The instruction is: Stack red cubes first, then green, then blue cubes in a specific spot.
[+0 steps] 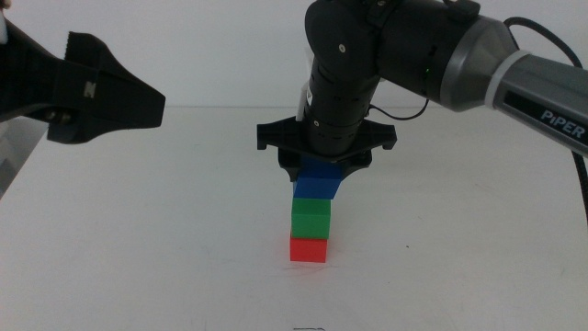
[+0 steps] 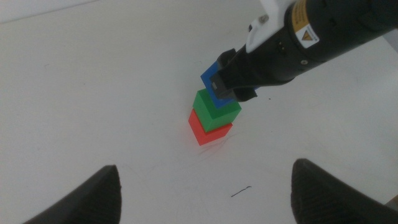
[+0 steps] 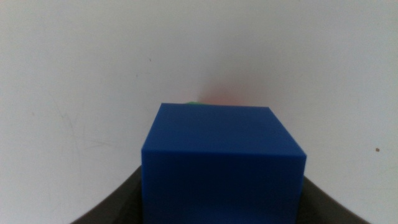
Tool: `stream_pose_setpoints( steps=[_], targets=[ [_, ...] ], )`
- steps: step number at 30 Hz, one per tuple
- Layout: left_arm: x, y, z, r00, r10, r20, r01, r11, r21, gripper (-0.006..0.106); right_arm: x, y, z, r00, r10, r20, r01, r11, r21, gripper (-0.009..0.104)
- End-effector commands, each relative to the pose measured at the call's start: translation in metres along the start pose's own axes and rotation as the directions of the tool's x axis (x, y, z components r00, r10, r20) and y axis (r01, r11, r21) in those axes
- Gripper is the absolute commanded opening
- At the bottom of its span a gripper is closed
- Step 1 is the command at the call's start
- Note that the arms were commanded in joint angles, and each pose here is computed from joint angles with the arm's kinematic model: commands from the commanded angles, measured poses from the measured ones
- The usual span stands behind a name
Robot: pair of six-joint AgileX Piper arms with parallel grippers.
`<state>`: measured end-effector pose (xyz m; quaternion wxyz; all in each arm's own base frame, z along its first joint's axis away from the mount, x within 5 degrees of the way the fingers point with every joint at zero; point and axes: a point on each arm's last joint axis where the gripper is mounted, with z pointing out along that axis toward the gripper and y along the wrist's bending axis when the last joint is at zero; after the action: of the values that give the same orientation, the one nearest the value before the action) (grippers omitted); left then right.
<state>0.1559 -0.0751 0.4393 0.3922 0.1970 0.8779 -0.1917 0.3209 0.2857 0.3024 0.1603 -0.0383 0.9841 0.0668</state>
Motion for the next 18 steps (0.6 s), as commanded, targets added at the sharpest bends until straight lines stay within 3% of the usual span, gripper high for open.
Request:
stream_pose_setpoints(
  steps=[1,18],
  targets=[
    [-0.009,-0.004,-0.009,0.996,0.000,0.090,-0.002,1.000,0.017,0.094,-0.001,-0.011,-0.035,0.999,0.010,0.040,-0.011,1.000,0.009,0.000],
    [-0.009,-0.004,-0.009,0.996,0.000,0.090,-0.002,1.000,0.017,0.094,0.005,-0.002,-0.013,1.000,0.027,-0.007,-0.027,1.000,0.011,0.000]
  ],
)
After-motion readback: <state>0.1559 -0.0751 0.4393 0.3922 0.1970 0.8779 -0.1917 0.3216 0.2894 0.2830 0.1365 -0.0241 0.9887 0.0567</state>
